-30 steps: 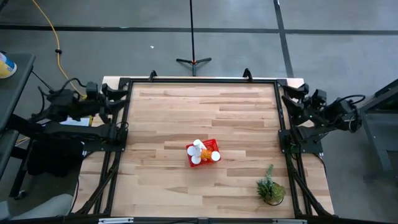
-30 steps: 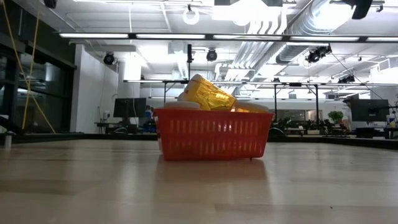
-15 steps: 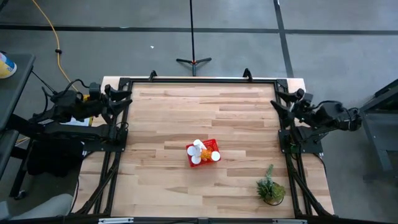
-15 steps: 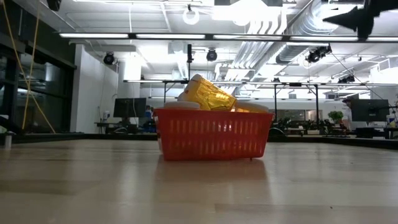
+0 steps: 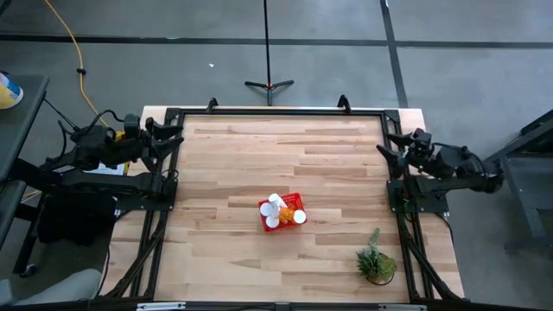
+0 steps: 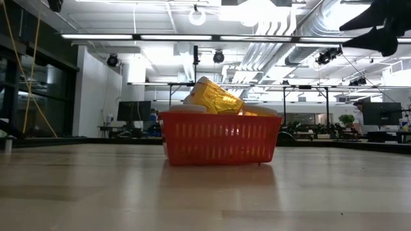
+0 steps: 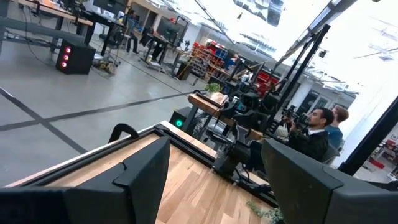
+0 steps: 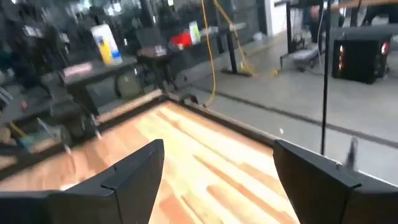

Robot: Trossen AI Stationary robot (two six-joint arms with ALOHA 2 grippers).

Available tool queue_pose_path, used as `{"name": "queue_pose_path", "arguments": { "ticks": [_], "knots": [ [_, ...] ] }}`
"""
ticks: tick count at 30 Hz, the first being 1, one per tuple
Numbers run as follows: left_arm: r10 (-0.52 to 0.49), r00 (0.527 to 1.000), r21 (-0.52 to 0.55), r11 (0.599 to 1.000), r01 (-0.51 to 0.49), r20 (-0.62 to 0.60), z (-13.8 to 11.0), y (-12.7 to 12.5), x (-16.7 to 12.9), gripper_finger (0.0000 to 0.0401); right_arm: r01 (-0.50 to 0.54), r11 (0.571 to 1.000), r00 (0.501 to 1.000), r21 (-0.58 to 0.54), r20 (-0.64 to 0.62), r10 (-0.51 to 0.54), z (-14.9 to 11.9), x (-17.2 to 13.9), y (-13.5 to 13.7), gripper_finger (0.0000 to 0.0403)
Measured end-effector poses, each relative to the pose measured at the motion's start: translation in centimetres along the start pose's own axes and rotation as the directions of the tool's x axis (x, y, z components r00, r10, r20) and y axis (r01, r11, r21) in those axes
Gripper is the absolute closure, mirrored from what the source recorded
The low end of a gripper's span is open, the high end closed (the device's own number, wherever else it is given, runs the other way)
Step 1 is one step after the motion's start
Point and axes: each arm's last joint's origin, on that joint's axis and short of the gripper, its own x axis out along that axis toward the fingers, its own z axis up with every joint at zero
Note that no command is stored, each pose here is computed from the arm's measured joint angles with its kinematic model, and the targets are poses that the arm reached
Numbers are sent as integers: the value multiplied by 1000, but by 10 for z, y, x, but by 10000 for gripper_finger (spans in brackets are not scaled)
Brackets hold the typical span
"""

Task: Pick and place pill bottles into a basket
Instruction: Return to Home Position

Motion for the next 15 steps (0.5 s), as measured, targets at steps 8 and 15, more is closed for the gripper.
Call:
{"name": "queue_pose_path", "arguments": {
  "ticks": [8, 15],
  "knots": [
    [18, 999, 9, 1000, -18, -34, -4, 2, 0, 112, -70, 997, 995, 27, -66, 71, 3, -4, 0, 109],
    [43, 995, 33, 999, -41, -87, -11, 4, 2, 112, -124, 992, 987, 35, -101, 127, 0, -2, 3, 109]
  ]
}}
